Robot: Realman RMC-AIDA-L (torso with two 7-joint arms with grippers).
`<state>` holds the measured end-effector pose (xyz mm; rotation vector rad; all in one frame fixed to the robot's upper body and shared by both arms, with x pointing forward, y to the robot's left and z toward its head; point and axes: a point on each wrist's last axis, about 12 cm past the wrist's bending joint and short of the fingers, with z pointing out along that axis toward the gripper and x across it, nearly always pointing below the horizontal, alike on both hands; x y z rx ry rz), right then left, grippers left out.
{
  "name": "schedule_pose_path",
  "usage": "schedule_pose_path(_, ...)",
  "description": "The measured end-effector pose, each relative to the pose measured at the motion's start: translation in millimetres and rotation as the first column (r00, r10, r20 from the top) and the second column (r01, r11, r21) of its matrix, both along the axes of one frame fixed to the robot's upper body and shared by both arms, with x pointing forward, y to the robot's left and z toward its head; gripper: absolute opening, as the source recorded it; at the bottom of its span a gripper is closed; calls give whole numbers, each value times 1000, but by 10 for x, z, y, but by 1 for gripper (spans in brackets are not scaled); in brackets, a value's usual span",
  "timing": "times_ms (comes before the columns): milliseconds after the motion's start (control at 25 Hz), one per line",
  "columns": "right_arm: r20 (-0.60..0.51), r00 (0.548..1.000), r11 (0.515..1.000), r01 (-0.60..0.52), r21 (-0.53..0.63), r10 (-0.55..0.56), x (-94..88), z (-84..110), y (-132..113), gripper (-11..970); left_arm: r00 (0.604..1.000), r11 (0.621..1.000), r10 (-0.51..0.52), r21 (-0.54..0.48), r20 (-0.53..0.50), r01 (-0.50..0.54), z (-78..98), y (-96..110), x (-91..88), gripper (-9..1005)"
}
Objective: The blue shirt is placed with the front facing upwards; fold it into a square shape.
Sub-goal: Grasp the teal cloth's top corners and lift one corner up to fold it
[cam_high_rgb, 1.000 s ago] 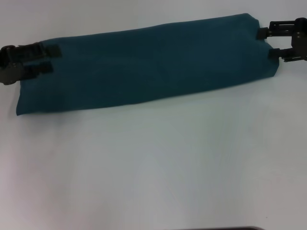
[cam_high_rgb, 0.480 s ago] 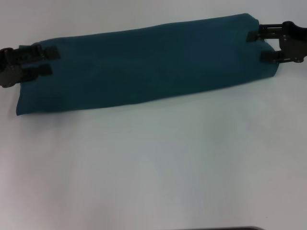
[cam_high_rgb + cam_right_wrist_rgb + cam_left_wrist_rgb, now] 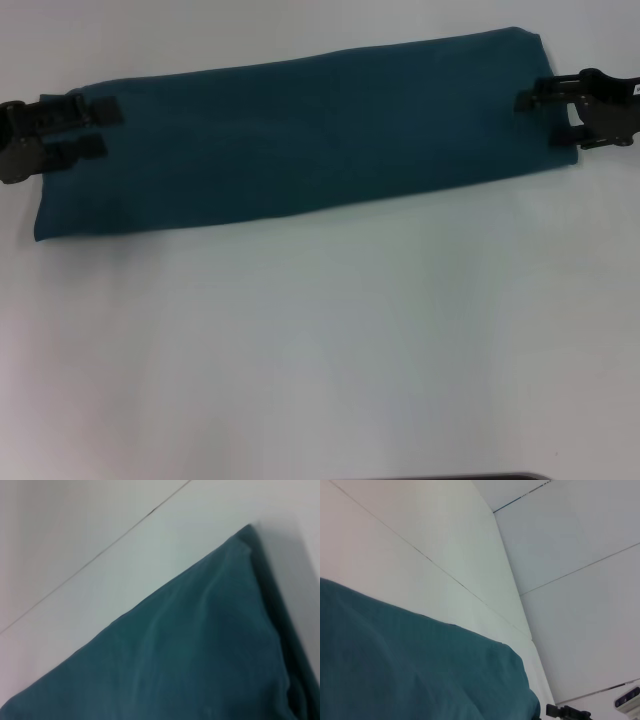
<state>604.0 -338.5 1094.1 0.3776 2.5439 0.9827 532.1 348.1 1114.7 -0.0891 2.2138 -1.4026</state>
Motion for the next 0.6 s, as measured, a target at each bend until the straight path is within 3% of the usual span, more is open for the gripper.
schedule_pose_path(320, 7, 1000, 1000, -4, -25, 4, 38, 39, -15, 865, 1000, 1000, -3, 0, 4, 3, 8, -9, 12, 799)
schedule_pose_path(600, 109, 988, 981, -125, 149, 109, 3, 432, 4, 865, 1000, 1000, -17, -5, -11, 17, 46, -9, 30, 798)
